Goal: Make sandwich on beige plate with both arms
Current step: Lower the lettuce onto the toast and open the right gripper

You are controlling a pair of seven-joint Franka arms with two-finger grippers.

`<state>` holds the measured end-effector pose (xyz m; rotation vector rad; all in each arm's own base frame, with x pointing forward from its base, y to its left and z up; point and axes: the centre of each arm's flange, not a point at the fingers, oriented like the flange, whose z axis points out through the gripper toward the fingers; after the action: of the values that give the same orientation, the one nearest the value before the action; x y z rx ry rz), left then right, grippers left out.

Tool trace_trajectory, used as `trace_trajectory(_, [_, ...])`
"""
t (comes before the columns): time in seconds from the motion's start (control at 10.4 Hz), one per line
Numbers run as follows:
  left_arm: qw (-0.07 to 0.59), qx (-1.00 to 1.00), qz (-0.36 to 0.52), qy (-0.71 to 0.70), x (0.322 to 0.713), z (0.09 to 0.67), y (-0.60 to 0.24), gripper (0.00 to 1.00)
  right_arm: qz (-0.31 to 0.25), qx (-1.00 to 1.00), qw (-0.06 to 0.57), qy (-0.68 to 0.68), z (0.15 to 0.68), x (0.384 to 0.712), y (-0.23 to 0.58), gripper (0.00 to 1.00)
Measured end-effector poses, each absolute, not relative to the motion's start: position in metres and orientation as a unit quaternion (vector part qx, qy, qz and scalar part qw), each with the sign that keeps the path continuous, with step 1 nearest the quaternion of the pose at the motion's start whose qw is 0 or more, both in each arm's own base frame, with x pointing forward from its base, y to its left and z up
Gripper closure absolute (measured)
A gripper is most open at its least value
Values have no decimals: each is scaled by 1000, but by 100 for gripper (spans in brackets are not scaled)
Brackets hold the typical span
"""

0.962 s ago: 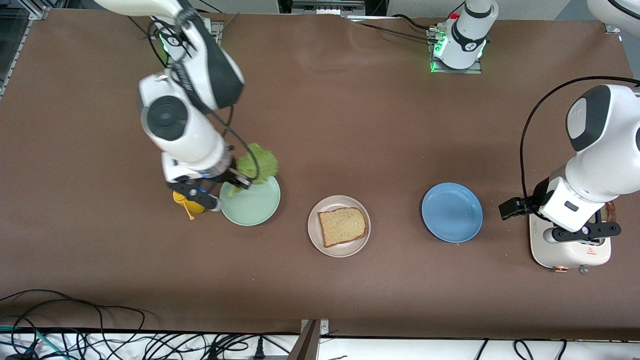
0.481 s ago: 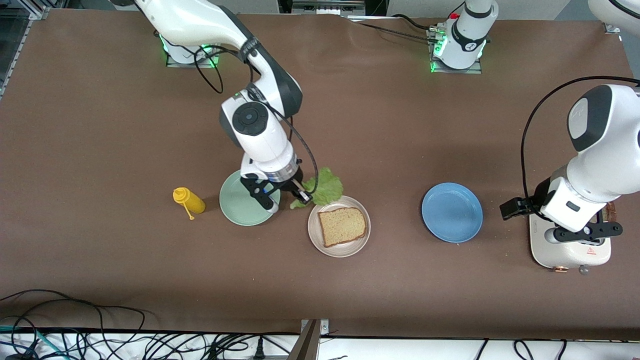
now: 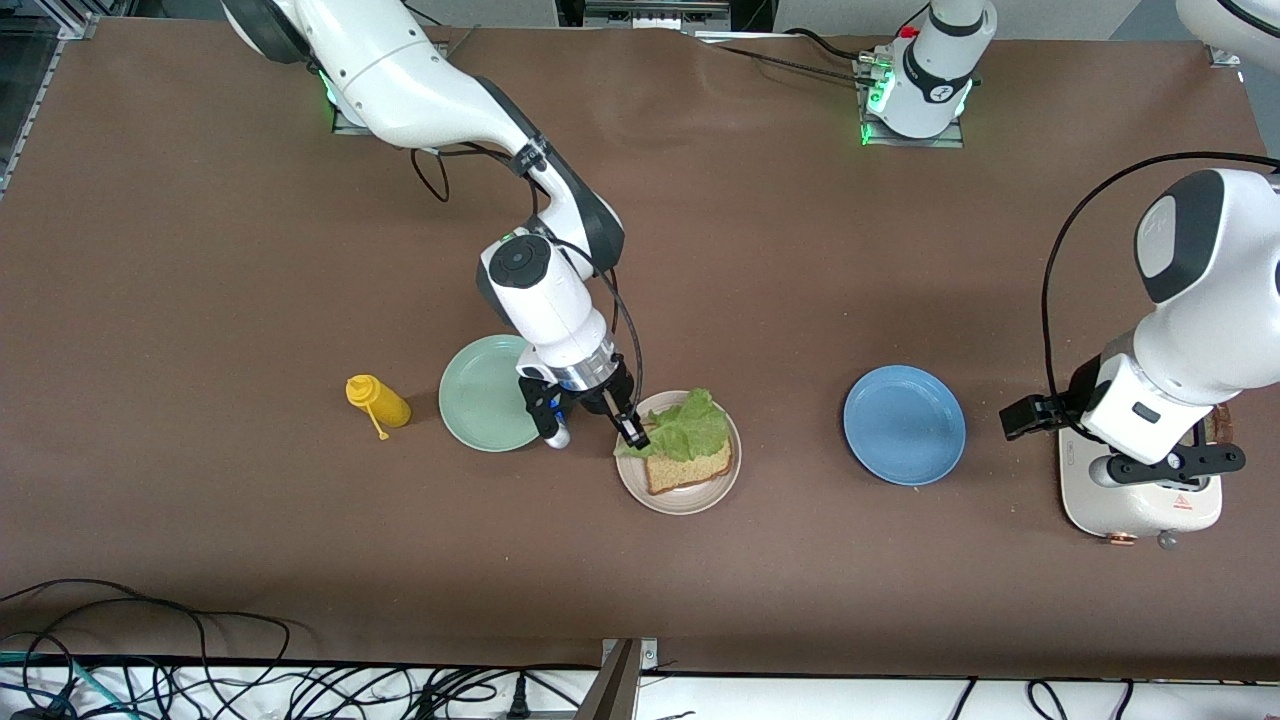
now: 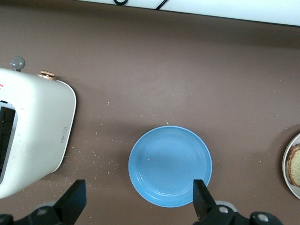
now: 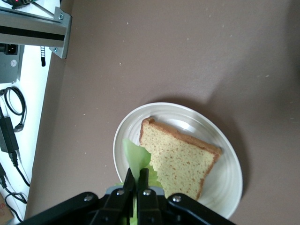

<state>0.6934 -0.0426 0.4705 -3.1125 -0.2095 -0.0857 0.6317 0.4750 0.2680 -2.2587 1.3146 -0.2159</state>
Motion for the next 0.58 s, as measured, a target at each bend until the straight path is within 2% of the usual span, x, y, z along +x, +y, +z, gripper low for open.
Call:
trace_trajectory(0.19, [10, -997, -27, -67, 693, 471, -43, 0, -76, -834, 252, 485, 236, 628, 477, 95])
trace_trajectory(0.29, [10, -997, -28, -67, 693, 471, -43, 0, -75, -834, 250, 486, 225, 628, 476, 89])
trace_trajectory(0.38, [10, -997, -28, -67, 693, 471, -43, 0, -76, -835, 249, 485, 222, 627, 477, 86])
trace_trajectory(0.58, [10, -997, -28, -67, 693, 471, -43, 0, -98, -845, 246, 464, 235, 629, 482, 64])
